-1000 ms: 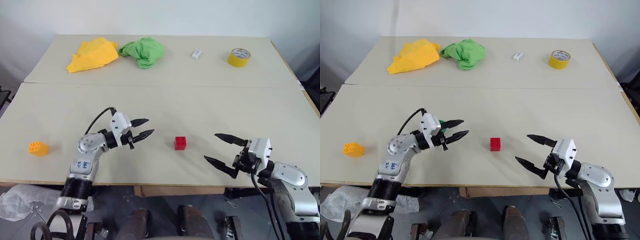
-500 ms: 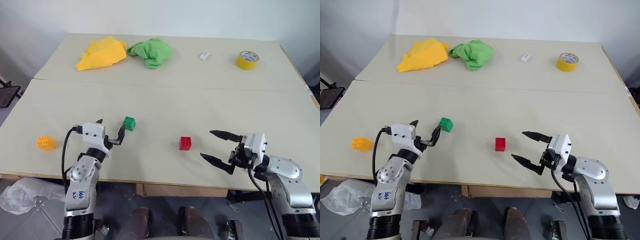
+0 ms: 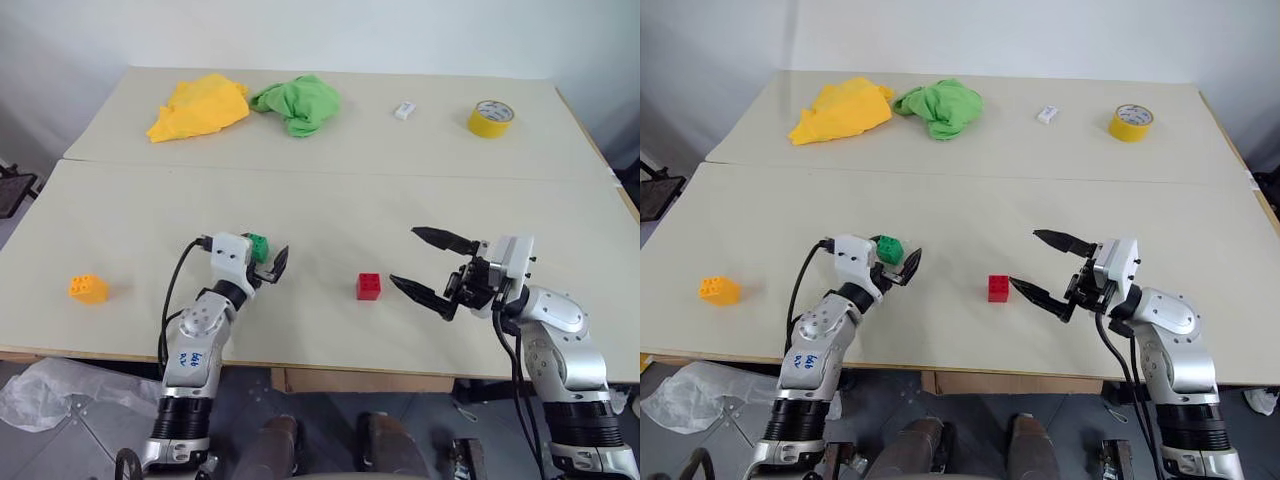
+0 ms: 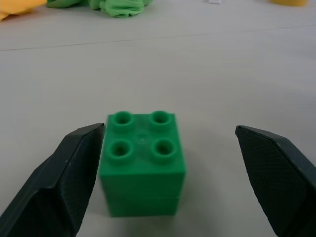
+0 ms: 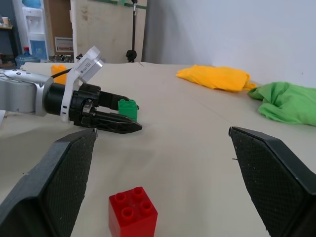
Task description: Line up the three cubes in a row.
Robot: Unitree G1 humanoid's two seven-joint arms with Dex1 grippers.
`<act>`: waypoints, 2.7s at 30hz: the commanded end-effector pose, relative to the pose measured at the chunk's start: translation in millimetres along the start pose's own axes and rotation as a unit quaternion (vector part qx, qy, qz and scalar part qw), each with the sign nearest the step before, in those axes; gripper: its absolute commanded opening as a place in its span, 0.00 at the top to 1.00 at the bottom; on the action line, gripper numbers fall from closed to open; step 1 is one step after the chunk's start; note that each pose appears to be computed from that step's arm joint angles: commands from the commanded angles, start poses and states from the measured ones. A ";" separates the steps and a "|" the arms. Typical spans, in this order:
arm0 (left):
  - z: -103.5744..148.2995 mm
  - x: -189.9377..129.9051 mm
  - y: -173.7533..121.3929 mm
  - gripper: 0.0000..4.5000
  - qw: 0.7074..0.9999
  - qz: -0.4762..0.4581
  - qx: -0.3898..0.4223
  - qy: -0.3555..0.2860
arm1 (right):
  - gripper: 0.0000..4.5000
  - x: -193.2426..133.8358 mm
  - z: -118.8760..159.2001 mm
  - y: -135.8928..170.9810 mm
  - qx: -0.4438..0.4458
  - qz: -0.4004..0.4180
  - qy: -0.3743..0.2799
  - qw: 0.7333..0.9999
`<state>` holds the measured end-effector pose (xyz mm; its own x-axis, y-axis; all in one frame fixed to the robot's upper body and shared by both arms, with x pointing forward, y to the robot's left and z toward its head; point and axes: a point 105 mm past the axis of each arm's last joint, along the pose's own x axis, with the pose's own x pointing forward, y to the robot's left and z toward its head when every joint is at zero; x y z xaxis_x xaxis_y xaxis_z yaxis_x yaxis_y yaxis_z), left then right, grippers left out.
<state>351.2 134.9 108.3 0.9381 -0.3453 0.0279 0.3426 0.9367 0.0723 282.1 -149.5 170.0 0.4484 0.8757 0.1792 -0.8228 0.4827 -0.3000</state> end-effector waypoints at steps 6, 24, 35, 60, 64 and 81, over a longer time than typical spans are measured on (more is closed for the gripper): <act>0.0 -5.5 -5.7 0.54 0.999 -0.031 0.026 -0.002 | 0.00 2.4 9.1 3.6 -0.025 0.008 -0.008 1.000; 25.9 -21.3 -52.5 0.66 0.835 -0.538 0.117 -0.005 | 0.00 -42.2 9.8 -15.6 -0.052 -0.034 0.062 0.996; -4.9 4.2 -52.2 0.66 0.799 -0.585 0.134 0.034 | 0.00 -53.0 9.7 -7.9 -0.049 -0.050 0.077 0.995; 14.9 8.4 -36.4 0.01 0.811 -0.567 0.143 0.001 | 0.00 -38.8 3.1 -1.7 -0.036 -0.038 0.064 0.997; 35.4 -14.1 -11.5 0.01 0.842 -0.513 0.164 -0.038 | 0.00 -34.0 1.1 -0.9 -0.024 -0.023 0.052 0.998; 4.4 -226.6 124.3 0.01 0.965 0.242 0.103 -0.016 | 0.00 31.4 7.0 21.6 -0.019 0.146 -0.022 0.989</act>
<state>198.2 309.5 99.1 0.9976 -0.0024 0.0692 -0.0098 0.9844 0.1755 280.8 -116.5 170.7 0.2195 0.9692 0.1119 -0.9046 0.2452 -0.3487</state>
